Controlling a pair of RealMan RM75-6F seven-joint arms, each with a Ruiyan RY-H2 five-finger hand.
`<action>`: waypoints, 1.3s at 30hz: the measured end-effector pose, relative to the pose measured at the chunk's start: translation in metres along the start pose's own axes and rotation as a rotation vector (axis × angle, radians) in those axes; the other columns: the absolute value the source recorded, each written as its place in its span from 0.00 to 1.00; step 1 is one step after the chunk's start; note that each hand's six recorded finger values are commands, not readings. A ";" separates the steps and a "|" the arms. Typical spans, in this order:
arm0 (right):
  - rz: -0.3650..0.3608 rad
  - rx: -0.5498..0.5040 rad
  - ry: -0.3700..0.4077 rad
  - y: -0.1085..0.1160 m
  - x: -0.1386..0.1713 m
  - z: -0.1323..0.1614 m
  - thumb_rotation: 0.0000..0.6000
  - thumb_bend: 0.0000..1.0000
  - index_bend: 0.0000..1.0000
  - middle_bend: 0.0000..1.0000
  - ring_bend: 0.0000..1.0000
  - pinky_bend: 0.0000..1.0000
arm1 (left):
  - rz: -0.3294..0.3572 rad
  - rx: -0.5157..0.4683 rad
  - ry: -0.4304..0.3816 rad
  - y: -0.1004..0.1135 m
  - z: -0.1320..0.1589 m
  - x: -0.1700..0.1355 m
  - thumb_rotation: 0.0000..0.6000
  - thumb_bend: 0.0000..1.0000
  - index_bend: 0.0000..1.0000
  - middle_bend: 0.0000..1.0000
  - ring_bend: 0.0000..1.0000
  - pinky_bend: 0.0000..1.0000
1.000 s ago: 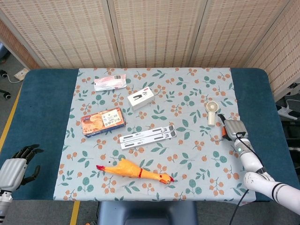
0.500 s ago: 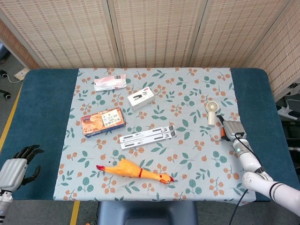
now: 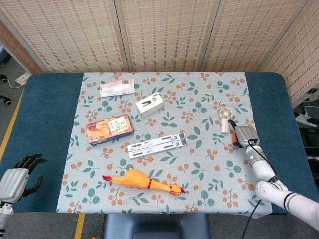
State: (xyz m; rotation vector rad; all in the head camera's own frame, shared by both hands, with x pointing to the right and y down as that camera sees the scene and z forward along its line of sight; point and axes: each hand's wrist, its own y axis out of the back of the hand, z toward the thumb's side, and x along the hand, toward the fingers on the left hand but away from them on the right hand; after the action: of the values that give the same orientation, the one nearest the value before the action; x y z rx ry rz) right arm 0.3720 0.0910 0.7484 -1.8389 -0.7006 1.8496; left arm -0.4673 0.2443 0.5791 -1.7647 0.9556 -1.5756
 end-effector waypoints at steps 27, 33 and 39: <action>0.002 -0.025 0.010 -0.002 -0.007 0.002 1.00 0.91 0.06 0.88 0.70 0.74 | -0.003 -0.001 0.001 0.001 0.000 -0.001 1.00 0.47 0.25 0.14 0.13 0.27; 0.010 -0.024 0.007 -0.005 -0.008 0.001 1.00 0.91 0.06 0.88 0.70 0.74 | -0.004 -0.003 0.001 0.001 0.000 -0.001 1.00 0.47 0.25 0.14 0.13 0.27; 0.013 -0.023 0.005 -0.007 -0.010 0.002 1.00 0.91 0.06 0.88 0.70 0.74 | -0.004 -0.005 0.004 0.001 0.000 -0.001 1.00 0.47 0.25 0.14 0.13 0.27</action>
State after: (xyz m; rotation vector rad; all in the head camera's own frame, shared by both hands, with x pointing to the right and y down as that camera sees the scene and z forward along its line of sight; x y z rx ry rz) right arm 0.3697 0.0900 0.7602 -1.8667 -0.7120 1.8517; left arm -0.4678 0.2446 0.5774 -1.7678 0.9593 -1.5811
